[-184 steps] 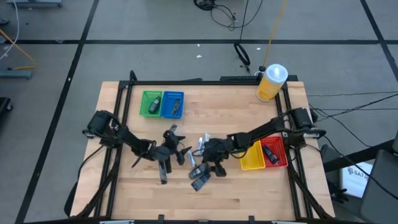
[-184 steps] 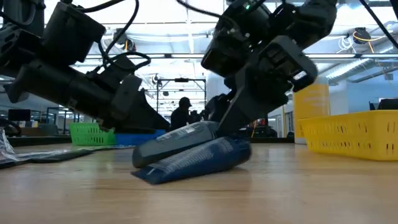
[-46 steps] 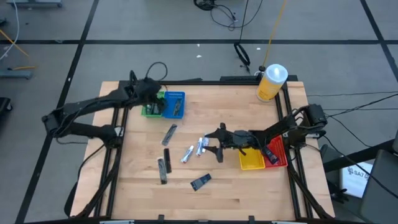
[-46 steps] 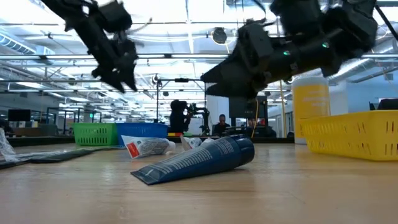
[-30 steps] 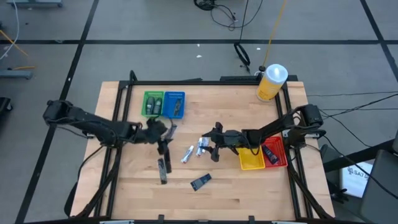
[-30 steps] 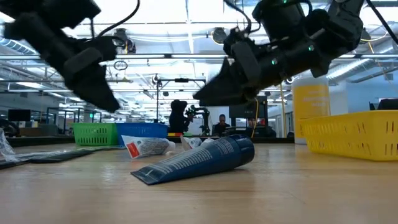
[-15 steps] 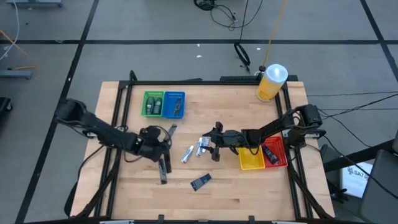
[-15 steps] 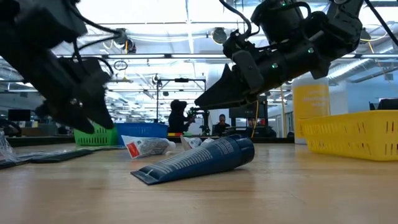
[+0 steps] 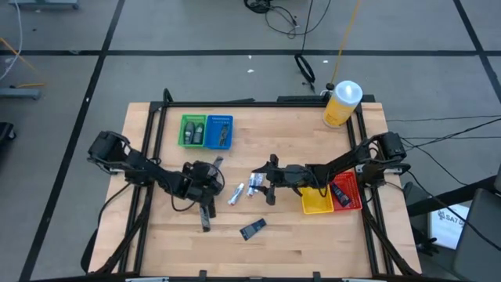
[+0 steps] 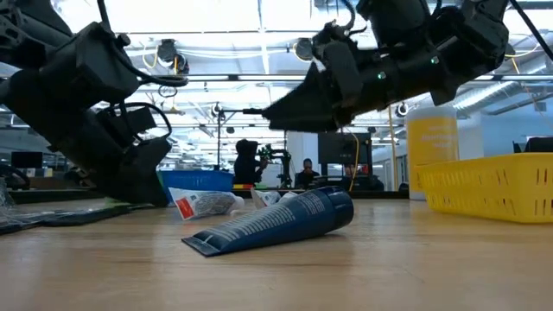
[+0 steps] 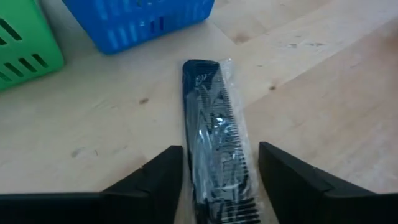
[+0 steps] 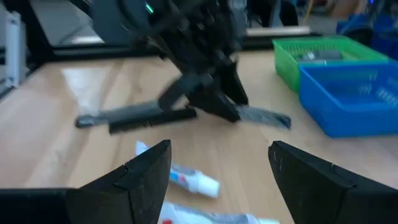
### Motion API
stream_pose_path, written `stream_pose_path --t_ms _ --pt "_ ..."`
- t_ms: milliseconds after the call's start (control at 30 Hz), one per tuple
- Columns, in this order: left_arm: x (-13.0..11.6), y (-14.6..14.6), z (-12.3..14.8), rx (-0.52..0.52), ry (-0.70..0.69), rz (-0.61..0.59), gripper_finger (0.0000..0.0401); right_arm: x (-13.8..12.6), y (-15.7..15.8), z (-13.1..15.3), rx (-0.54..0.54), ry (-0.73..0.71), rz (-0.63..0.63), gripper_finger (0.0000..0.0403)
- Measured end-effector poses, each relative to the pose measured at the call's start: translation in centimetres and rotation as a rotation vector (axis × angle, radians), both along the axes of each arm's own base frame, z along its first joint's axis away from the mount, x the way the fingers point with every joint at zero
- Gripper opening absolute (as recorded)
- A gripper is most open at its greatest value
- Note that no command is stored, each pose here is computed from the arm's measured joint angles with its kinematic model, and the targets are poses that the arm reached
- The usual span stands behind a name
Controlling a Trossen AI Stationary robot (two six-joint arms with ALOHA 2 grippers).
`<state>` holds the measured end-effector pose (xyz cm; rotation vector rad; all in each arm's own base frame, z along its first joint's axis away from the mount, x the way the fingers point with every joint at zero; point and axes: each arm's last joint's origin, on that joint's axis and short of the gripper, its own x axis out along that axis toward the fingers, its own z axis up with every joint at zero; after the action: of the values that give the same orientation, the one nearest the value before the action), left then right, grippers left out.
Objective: Pick & Place Travel size toiletries
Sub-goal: Put the black comb into the blue bin
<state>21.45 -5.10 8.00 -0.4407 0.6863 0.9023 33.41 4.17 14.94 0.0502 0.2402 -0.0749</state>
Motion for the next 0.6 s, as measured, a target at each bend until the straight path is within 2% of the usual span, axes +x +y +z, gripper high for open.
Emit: stream_pose_path --t_ms 233,300,400,600 --pt "0.0 -0.2 0.5 -0.002 0.005 -0.044 0.0137 -0.6 1.5 2.4 -0.047 -0.098 0.061 0.026" --pt "0.0 -0.5 0.8 -0.035 -0.009 -0.066 0.0126 -0.9 1.9 3.5 -0.058 -0.131 0.075 0.026" --pt "-0.1 -1.0 1.3 -0.072 -0.025 -0.104 0.0115 -1.6 2.6 5.1 -0.082 -0.159 0.102 0.026" --pt "-0.4 -1.8 2.6 -0.083 -0.065 -0.165 0.0106 -3.3 3.7 7.7 -0.11 -0.179 0.152 0.026"
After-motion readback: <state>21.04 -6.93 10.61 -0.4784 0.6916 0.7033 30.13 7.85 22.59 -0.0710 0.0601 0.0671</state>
